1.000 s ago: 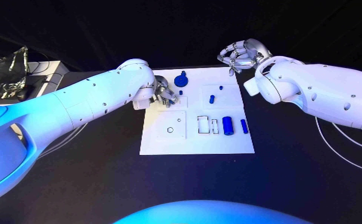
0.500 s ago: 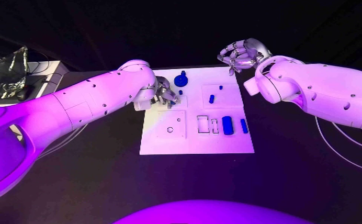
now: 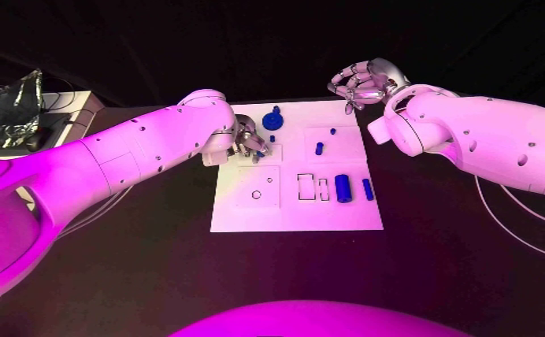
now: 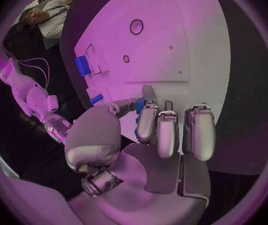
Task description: Assemble the parts on the task board
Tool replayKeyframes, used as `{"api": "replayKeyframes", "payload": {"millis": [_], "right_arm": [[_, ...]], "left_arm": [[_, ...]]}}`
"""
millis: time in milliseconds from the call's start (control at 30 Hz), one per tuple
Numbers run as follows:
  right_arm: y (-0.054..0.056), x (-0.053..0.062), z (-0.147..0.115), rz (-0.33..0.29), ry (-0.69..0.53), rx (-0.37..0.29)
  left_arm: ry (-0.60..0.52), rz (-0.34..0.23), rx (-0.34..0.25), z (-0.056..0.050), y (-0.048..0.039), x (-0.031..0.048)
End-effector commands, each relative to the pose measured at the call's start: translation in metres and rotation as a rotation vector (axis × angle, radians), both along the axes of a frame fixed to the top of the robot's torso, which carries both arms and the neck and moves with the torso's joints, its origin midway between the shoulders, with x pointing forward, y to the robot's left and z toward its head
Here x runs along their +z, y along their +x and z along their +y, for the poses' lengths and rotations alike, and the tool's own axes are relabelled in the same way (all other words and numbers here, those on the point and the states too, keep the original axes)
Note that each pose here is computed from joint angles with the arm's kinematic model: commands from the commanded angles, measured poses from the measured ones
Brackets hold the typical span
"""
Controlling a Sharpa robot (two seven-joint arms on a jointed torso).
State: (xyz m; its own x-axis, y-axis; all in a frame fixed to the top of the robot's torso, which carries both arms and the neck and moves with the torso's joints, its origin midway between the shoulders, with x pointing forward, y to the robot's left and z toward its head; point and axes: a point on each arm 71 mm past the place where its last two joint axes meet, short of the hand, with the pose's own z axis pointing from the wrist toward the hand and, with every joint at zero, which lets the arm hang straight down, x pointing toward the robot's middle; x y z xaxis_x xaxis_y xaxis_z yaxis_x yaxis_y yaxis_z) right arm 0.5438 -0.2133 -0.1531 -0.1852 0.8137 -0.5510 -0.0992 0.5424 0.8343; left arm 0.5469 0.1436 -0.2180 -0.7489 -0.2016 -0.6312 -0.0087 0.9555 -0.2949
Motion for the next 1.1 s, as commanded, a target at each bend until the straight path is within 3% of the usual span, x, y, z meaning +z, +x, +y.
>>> {"api": "replayKeyframes", "payload": {"millis": [33,700,1100], "right_arm": [[0.000,0.000,0.002,-0.004,-0.006,0.020],[0.000,0.000,0.002,-0.003,-0.006,0.020],[0.000,-0.001,0.000,-0.003,-0.007,0.015]], "left_arm": [[0.028,0.001,-0.001,0.002,-0.0003,-0.0035],[0.028,-0.026,0.003,-0.001,0.0007,-0.0011],[0.024,-0.045,-0.016,0.001,0.0012,0.0145]]}}
